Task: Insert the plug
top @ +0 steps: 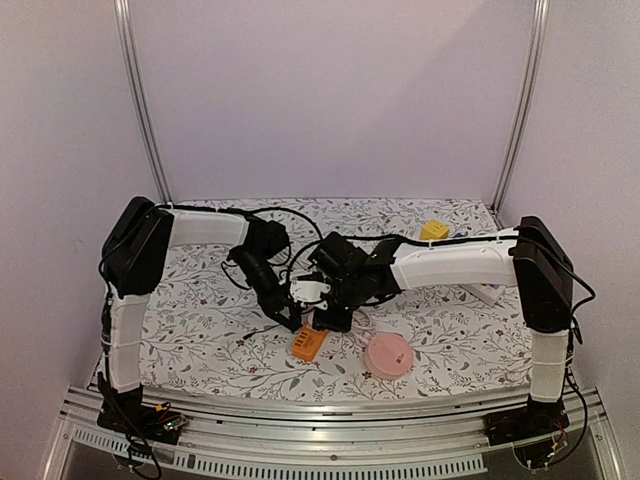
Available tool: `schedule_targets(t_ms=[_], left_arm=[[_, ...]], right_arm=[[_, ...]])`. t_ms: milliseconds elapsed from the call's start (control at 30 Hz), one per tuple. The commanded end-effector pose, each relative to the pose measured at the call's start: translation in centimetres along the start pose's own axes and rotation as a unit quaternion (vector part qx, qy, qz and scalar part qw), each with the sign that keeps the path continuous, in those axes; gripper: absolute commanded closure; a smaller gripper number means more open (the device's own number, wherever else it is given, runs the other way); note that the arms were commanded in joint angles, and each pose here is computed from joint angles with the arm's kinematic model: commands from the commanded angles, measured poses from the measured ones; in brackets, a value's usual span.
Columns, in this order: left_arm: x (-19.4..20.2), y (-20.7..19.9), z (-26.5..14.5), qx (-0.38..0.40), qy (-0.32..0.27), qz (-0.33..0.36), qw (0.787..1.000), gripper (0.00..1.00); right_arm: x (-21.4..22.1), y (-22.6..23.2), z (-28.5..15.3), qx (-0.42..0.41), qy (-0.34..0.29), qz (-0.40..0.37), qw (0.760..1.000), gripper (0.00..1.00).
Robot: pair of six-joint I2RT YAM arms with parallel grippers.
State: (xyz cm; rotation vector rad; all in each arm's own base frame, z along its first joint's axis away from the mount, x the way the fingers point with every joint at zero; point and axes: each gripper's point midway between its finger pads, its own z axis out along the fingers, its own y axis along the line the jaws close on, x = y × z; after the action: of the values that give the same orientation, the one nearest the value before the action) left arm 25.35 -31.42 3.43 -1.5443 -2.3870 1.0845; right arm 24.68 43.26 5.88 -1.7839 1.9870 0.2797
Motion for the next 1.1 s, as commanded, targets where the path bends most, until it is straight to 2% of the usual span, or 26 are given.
schedule_targets(t_ms=[0, 233, 567, 800, 900, 967, 1067], left_arm=[[0.6, -1.9, -2.8, 0.017, 0.005, 0.038, 0.999, 0.48], [2.1, -2.1, -4.9, 0.019, 0.005, 0.041, 0.999, 0.43], [3.7, -1.8, -6.9, 0.022, -0.015, 0.026, 0.999, 0.41], [3.5, -1.8, -6.8, 0.025, -0.022, 0.02, 0.999, 0.41], [3.5, -1.8, -6.9, 0.022, -0.021, 0.017, 0.999, 0.41], [3.5, -1.7, -6.8, 0.02, -0.021, 0.018, 0.999, 0.41], [3.5, -1.6, -6.8, 0.019, -0.022, 0.018, 0.999, 0.41]], right_arm=[[11.8, 6.4, 2.8, -0.103, 0.201, -0.001, 0.974, 1.0], [11.8, 9.3, 2.2, -0.143, 0.203, -0.066, 0.966, 1.0], [11.3, 10.2, -0.2, -0.153, 0.192, -0.054, 0.968, 1.0], [7.3, 8.2, 0.6, -0.117, 0.161, -0.074, 0.977, 1.0], [6.9, 6.9, 1.4, -0.091, 0.183, -0.083, 0.975, 1.0], [7.8, 6.0, 2.0, -0.067, 0.215, -0.089, 0.97, 1.0], [10.4, 6.7, 3.4, -0.077, 0.261, -0.083, 0.959, 1.0]])
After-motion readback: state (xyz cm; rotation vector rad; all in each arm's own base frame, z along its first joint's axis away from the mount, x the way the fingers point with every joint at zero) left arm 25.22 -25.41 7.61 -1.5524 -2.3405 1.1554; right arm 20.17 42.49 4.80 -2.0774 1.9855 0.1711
